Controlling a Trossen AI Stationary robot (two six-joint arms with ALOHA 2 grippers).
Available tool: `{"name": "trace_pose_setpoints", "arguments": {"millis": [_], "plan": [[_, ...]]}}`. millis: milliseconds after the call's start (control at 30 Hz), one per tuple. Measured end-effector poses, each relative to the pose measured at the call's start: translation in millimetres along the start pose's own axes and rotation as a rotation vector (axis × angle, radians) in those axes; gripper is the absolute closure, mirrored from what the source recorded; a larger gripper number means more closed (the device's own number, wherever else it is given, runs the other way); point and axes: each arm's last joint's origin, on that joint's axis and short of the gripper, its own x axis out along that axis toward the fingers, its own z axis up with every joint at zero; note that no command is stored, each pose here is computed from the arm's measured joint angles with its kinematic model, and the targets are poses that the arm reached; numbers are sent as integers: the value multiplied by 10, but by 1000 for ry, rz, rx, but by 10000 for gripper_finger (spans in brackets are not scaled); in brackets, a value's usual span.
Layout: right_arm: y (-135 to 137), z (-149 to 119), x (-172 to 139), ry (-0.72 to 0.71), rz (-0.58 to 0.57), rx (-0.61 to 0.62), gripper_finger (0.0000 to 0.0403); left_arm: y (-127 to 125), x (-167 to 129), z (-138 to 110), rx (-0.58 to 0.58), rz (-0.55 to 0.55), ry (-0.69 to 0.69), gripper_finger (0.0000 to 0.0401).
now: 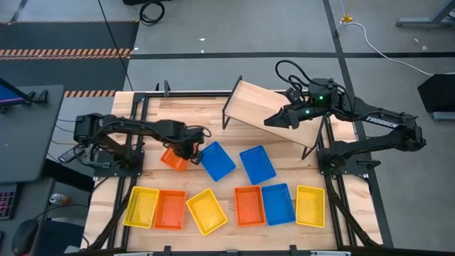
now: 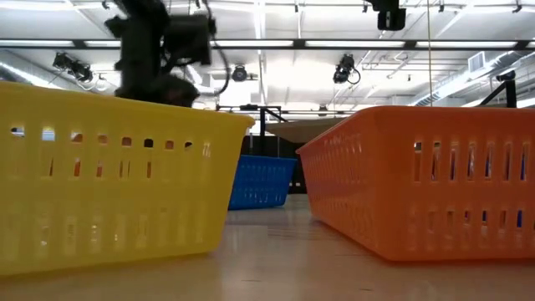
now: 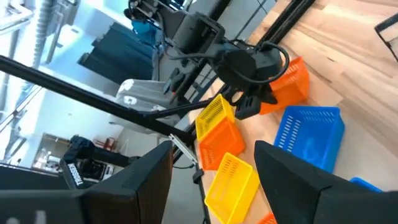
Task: Stack baskets on shelf by color
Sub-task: Put the top orange basket on the shelf
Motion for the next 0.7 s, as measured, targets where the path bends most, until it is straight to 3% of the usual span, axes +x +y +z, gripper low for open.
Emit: {"name": "trace_pose_setpoints", "arguments": {"millis": [333,567,700], "plan": [[87,167,-146,-130,113,-91,170,-344,-1166,262,82,-14,-257,397],[123,298,-344,-253,160,-160,170,-459,-1976,448,40,-167,-563,397],[164,398,-464,-363,196,-214,170,-517,-2202,593,34,-295,-735,396]]}}
